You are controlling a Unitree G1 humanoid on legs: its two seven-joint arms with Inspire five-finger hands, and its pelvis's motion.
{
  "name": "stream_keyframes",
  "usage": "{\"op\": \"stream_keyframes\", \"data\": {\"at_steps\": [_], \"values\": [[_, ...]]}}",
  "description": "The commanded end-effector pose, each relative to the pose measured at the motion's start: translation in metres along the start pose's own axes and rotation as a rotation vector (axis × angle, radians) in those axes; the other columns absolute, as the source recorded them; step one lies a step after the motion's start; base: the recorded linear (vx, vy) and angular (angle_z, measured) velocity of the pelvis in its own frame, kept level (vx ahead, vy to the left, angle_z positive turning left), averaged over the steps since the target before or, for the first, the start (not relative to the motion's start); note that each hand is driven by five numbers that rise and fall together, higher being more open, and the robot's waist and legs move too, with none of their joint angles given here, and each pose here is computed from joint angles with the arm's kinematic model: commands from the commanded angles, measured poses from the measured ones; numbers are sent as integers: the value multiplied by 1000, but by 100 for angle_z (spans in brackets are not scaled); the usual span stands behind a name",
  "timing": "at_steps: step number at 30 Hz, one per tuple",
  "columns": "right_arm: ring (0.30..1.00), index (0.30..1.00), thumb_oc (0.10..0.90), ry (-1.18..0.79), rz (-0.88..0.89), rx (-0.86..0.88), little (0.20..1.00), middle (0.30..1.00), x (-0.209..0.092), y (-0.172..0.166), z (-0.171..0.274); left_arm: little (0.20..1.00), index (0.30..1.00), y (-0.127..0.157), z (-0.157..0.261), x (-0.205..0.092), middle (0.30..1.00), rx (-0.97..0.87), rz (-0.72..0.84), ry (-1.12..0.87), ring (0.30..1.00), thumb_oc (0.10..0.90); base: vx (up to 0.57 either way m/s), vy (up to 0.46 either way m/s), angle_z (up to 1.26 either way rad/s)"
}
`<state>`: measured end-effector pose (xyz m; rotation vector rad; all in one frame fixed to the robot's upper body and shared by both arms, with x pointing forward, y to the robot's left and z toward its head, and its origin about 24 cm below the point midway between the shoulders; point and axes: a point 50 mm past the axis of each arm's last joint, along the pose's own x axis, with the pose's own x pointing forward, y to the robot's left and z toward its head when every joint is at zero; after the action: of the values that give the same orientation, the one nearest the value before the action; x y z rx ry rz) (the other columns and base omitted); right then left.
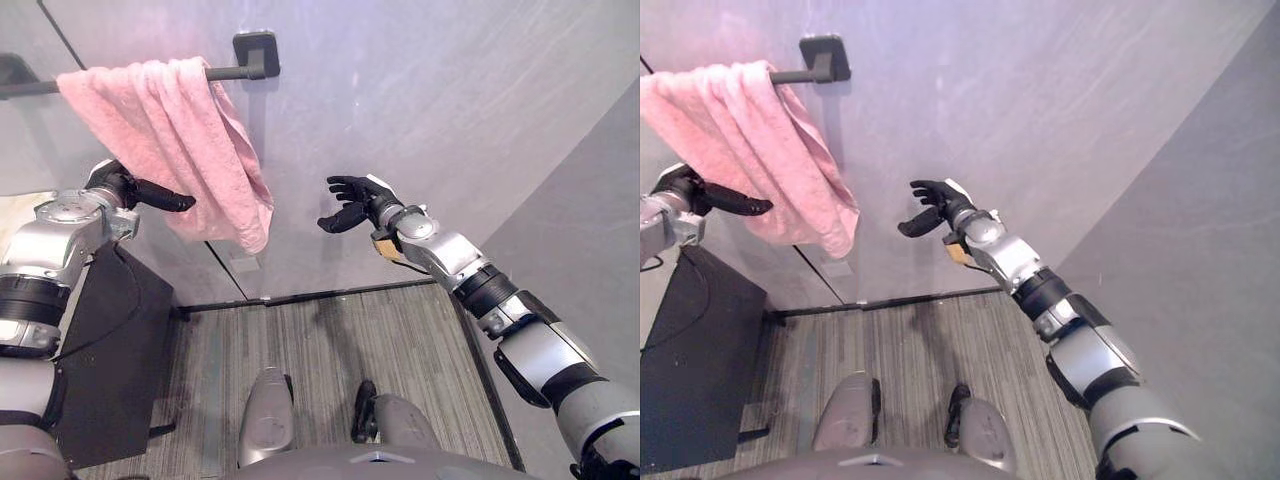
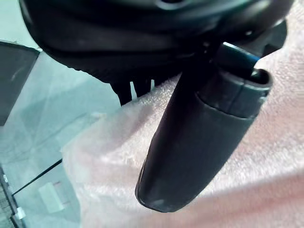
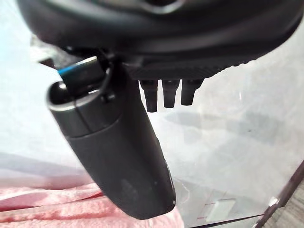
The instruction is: Organize the bathroom.
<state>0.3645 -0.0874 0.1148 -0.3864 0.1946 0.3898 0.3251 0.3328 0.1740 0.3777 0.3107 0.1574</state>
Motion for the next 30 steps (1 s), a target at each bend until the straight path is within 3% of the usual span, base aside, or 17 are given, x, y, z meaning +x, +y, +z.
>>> {"op": "stream_keyframes", "data": {"at_steps": [1, 10, 20, 30], "values": [[900, 900, 800, -362, -2, -41, 900, 900, -6, 2, 92, 900, 900, 21, 78, -19, 900, -42, 51, -381, 900, 800, -2, 306, 0], [900, 900, 800, -425, -6, -55, 900, 900, -14, -4, 115, 900, 900, 28, 95, -23, 900, -32, 66, -406, 900, 800, 36, 82, 8], [900, 900, 800, -428, 250, 239, 900, 900, -20, 41, 120, 900, 900, 36, 91, -18, 900, 4, 132, -360, 900, 800, 31, 3, -9], [900, 900, 800, -680, 186, 136, 900, 900, -34, 43, 143, 900, 900, 36, 89, -12, 900, -27, 102, -290, 900, 800, 36, 10, -2]]}}
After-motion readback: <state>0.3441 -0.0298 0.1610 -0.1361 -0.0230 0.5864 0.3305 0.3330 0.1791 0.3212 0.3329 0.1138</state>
